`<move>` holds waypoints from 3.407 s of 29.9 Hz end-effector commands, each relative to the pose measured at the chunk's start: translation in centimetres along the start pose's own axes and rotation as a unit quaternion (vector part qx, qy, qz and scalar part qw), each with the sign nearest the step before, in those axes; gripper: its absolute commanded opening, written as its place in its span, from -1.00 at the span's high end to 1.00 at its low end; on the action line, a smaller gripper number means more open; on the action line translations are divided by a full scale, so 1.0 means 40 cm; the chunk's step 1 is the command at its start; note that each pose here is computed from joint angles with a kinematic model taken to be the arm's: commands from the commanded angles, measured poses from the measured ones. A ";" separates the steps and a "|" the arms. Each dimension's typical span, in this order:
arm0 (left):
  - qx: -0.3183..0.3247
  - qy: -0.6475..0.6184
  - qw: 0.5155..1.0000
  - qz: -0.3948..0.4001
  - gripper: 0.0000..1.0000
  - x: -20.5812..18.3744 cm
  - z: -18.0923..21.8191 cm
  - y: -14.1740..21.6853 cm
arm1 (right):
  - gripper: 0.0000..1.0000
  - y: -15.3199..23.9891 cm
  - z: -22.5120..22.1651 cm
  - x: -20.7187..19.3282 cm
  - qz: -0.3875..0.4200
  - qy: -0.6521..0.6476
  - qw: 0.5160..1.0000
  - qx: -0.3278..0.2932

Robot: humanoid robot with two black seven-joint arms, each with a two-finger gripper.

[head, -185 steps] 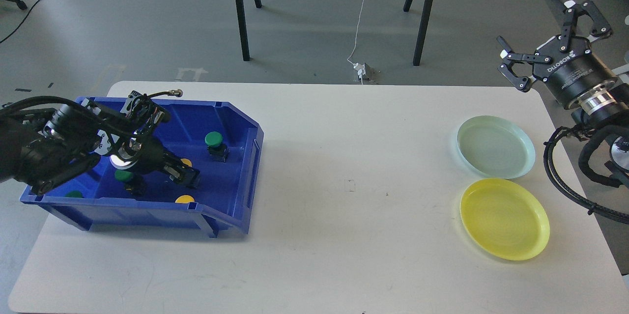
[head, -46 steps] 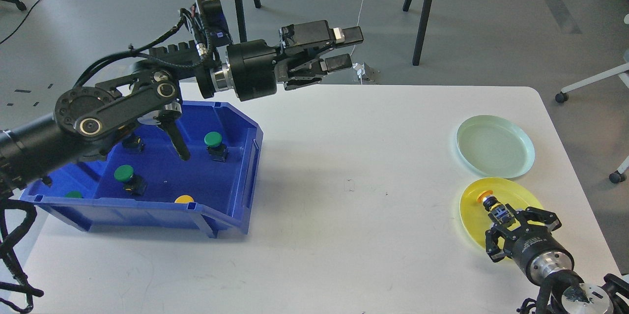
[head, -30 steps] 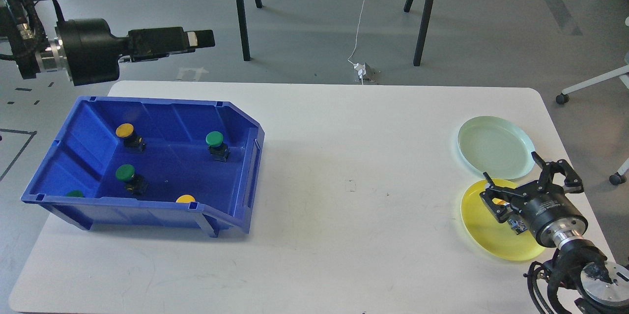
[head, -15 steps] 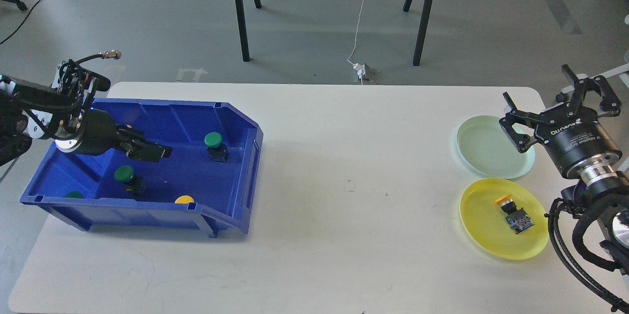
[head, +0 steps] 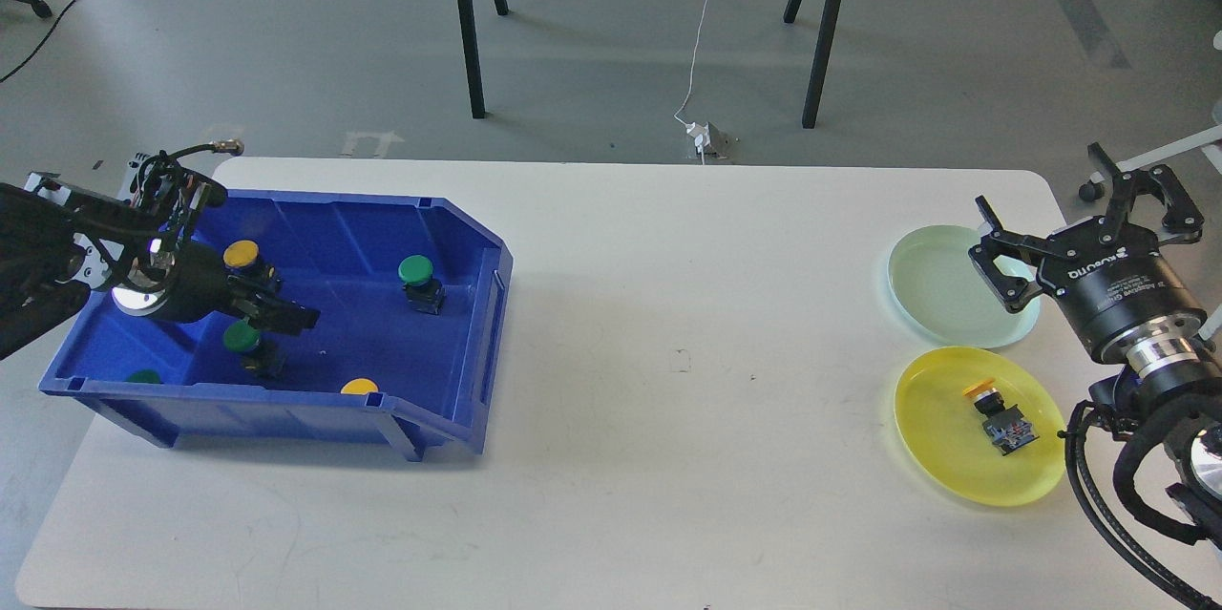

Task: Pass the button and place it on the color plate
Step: 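Lower the left gripper into the bin and grasp a green-topped button, then lift the green button and extend it toward the right gripper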

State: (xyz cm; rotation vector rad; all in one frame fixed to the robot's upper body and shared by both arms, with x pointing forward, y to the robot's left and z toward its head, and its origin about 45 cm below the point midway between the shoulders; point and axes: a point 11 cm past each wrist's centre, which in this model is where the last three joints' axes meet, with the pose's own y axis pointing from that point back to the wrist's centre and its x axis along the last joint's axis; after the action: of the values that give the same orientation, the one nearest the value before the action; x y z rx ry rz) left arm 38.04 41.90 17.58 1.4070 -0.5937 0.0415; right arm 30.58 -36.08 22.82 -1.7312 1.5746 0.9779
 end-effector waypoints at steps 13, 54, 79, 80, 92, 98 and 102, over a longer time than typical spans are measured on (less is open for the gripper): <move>0.013 0.012 0.999 -0.038 -0.77 -0.079 -0.024 -0.027 | -0.96 0.010 0.005 0.012 0.007 -0.001 1.000 -0.002; -0.013 0.002 1.000 -0.002 0.84 -0.007 0.016 -0.004 | -0.96 0.031 0.012 0.033 0.013 -0.005 1.000 -0.005; -0.515 0.149 0.815 0.218 0.83 0.380 0.612 0.257 | -0.96 0.024 0.099 -0.045 -0.105 0.296 0.946 -0.083; -0.519 0.159 0.812 0.216 0.83 0.390 0.621 0.236 | -0.96 0.019 0.119 -0.057 -0.116 0.293 0.945 -0.091; -0.526 0.223 0.795 0.204 0.82 0.388 0.640 0.122 | -0.96 -0.086 0.306 -0.281 -0.259 0.242 0.929 -0.108; -0.526 0.223 0.795 0.203 0.81 0.387 0.641 0.122 | -0.95 -0.118 0.340 -0.325 -0.267 0.235 0.928 -0.113; -0.527 0.223 0.795 0.203 0.81 0.389 0.643 0.122 | -0.94 -0.132 0.355 -0.353 -0.277 0.238 0.924 -0.112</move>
State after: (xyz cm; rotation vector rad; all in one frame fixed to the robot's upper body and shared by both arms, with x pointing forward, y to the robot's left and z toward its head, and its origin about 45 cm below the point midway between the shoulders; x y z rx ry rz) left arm 40.13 14.05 29.52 0.1368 -0.3884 0.3273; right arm 33.40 -16.78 26.05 -2.5233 1.1523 0.4962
